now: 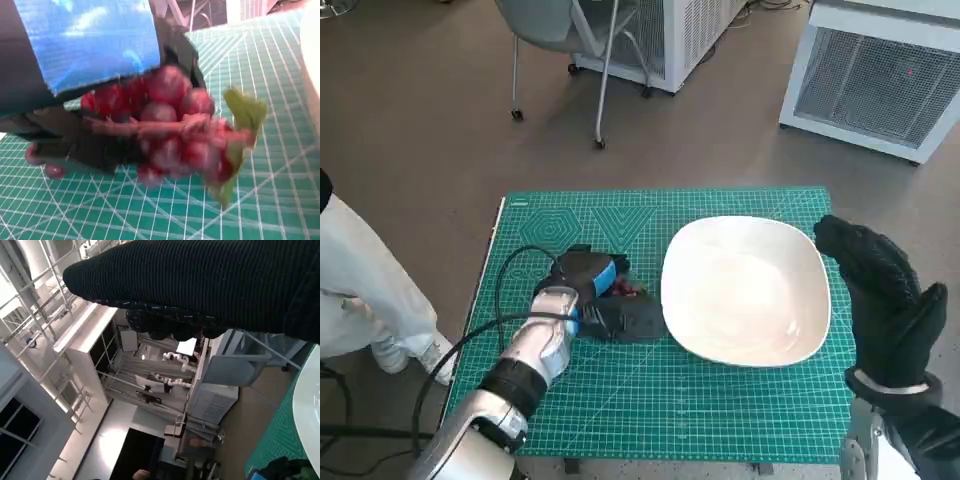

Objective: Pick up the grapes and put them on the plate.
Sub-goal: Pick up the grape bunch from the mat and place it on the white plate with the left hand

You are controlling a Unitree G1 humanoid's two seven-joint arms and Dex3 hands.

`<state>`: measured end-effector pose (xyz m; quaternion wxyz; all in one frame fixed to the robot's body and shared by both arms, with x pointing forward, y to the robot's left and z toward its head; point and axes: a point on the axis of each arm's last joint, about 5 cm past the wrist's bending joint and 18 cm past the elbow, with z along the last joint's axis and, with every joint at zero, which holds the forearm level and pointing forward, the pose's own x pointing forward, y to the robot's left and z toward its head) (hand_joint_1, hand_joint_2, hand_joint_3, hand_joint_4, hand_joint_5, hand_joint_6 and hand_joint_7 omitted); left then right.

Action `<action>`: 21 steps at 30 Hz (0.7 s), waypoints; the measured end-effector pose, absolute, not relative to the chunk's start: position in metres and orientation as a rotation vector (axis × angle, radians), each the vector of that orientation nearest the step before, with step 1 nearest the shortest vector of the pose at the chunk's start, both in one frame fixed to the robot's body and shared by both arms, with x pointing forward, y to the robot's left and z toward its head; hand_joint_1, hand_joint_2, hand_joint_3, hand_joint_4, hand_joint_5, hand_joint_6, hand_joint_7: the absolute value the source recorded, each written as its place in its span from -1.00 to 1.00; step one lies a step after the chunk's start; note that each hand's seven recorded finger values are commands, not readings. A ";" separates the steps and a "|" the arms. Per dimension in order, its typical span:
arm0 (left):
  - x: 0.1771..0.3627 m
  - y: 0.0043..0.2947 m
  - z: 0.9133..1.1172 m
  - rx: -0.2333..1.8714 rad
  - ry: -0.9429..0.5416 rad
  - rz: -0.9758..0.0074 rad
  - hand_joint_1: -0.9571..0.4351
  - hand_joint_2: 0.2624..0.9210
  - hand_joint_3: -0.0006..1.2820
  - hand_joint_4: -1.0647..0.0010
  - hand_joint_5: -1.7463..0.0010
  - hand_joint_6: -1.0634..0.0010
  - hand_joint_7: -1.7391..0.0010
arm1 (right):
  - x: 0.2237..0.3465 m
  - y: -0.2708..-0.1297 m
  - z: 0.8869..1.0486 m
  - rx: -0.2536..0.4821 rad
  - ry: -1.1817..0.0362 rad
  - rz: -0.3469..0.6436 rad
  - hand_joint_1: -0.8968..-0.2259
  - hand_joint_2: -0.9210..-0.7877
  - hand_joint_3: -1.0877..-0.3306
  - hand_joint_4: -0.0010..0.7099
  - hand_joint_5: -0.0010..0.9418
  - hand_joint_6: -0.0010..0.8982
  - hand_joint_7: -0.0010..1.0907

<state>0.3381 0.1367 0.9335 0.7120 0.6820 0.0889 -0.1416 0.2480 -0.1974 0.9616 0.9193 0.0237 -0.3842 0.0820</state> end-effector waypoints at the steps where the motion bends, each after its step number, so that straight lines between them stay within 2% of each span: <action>1: 0.338 0.137 0.934 1.508 0.198 -0.316 0.38 1.00 -0.66 0.23 -0.83 -0.14 -0.19 | 0.248 -0.197 0.962 0.049 -0.790 0.169 0.11 -1.00 0.42 0.31 -1.00 -0.72 0.05; 21: 0.337 0.144 0.937 1.437 0.190 -0.350 0.38 1.00 -0.70 0.15 -0.82 -0.19 -0.12 | 0.248 -0.197 0.962 0.050 -0.788 0.169 0.12 -1.00 0.42 0.31 -1.00 -0.72 0.05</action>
